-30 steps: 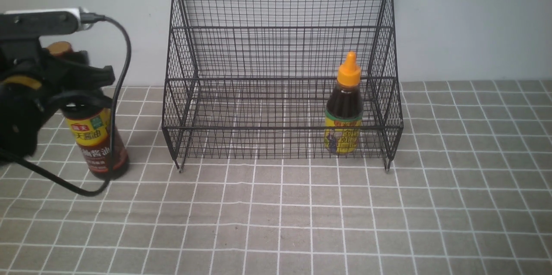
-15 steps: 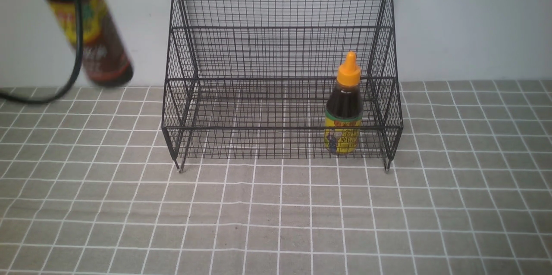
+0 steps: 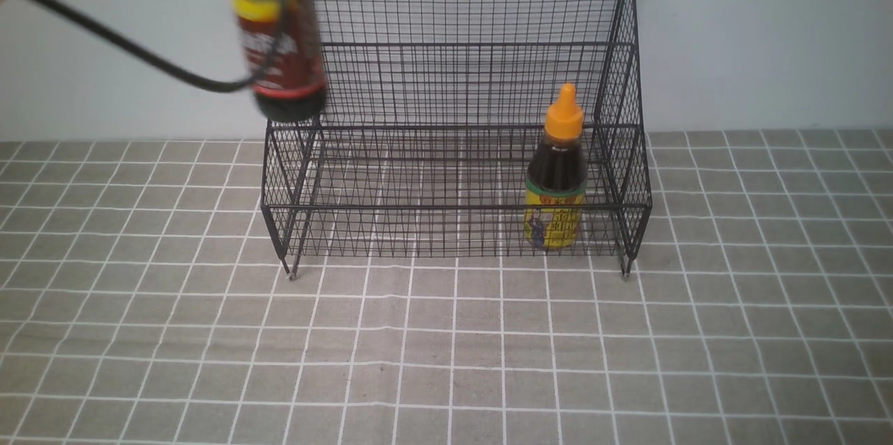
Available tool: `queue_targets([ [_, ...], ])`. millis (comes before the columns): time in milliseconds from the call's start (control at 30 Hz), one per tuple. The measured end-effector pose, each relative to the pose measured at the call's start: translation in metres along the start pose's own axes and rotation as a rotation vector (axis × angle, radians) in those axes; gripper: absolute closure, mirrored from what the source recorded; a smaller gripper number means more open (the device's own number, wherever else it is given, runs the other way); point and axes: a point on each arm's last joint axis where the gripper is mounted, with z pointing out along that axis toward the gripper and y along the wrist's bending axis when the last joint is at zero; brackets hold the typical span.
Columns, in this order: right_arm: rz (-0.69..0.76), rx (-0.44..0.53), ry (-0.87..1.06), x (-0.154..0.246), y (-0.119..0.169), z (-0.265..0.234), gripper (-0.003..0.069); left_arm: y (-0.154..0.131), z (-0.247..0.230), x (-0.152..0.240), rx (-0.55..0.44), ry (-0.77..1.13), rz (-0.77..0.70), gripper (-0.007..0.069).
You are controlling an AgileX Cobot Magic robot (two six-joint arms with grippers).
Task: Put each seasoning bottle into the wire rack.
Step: Use the left arm to put the condiment bottle back on the shelf
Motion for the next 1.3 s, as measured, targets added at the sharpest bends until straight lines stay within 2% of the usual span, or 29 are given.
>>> queue_targets([
  [133, 0.0, 0.0, 0.0, 0.0, 0.0, 0.0, 0.067, -0.005, 0.026, 0.025, 0.007, 0.038, 0.0, 0.0367],
  [333, 0.0, 0.0, 0.0, 0.0, 0.0, 0.0, 0.067, -0.007, 0.038, 0.045, 0.014, 0.097, -0.003, 0.0367],
  [700, 0.0, 0.0, 0.0, 0.0, 0.0, 0.0, 0.067, -0.012, 0.056, 0.101, 0.064, 0.38, 0.0, 0.0367],
  [833, 0.0, 0.0, 0.0, 0.0, 0.0, 0.0, 0.067, -0.013, 0.056, 0.1, 0.071, 0.394, 0.003, 0.0361],
  [1067, -0.001, 0.0, 0.0, 0.0, 0.0, 0.0, 0.067, -0.015, 0.044, 0.087, 0.088, 0.419, 0.01, 0.0194],
  [1167, -0.001, 0.0, 0.0, 0.0, 0.0, 0.0, 0.067, -0.015, 0.03, 0.069, 0.099, 0.418, 0.019, 0.0149],
  [1300, -0.001, 0.0, 0.0, 0.0, 0.0, 0.0, 0.067, -0.013, -0.003, 0.033, 0.107, 0.416, 0.083, 0.014],
])
